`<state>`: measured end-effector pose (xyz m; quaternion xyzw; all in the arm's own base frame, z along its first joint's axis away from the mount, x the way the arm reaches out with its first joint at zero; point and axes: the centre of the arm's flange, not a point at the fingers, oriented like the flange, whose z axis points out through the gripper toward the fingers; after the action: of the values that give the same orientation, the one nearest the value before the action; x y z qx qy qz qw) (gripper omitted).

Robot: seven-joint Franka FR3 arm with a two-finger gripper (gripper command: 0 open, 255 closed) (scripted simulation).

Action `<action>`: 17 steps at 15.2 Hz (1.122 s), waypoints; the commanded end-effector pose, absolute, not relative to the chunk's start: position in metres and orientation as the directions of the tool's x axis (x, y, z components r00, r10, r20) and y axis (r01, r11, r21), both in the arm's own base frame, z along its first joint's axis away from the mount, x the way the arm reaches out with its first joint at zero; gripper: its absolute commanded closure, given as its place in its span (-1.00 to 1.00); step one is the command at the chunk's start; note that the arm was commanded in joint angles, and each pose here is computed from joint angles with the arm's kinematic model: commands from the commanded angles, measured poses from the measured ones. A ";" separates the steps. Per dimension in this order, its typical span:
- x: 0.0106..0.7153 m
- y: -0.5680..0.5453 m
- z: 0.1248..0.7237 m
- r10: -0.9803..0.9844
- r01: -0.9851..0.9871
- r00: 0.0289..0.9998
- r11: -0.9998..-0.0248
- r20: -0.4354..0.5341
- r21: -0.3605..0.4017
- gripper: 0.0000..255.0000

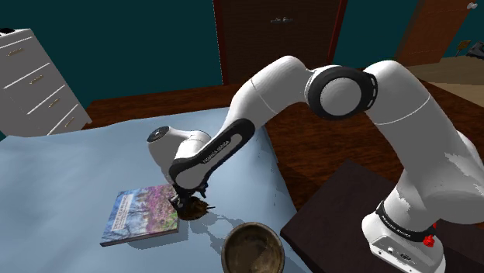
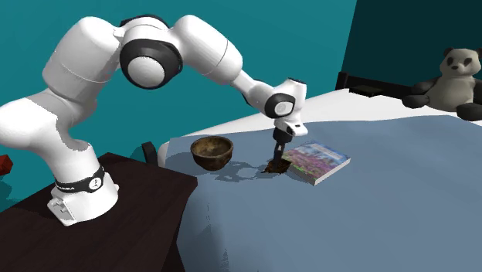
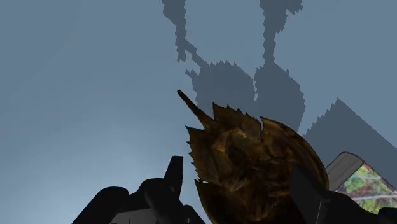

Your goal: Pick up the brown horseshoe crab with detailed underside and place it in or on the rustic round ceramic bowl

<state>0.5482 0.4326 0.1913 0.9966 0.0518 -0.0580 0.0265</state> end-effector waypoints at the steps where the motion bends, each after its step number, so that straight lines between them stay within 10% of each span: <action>1: 0.507 0.415 0.190 0.290 0.290 0.957 -0.957 0.017 0.016 -1.00; 4: 0.457 0.375 0.177 0.534 0.540 0.820 -0.841 0.208 0.028 -1.00; 17: 0.464 0.378 0.138 0.534 0.540 0.820 -0.841 0.208 0.028 -1.00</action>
<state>0.4642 0.3782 0.1382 0.9538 0.2815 0.1040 -0.0161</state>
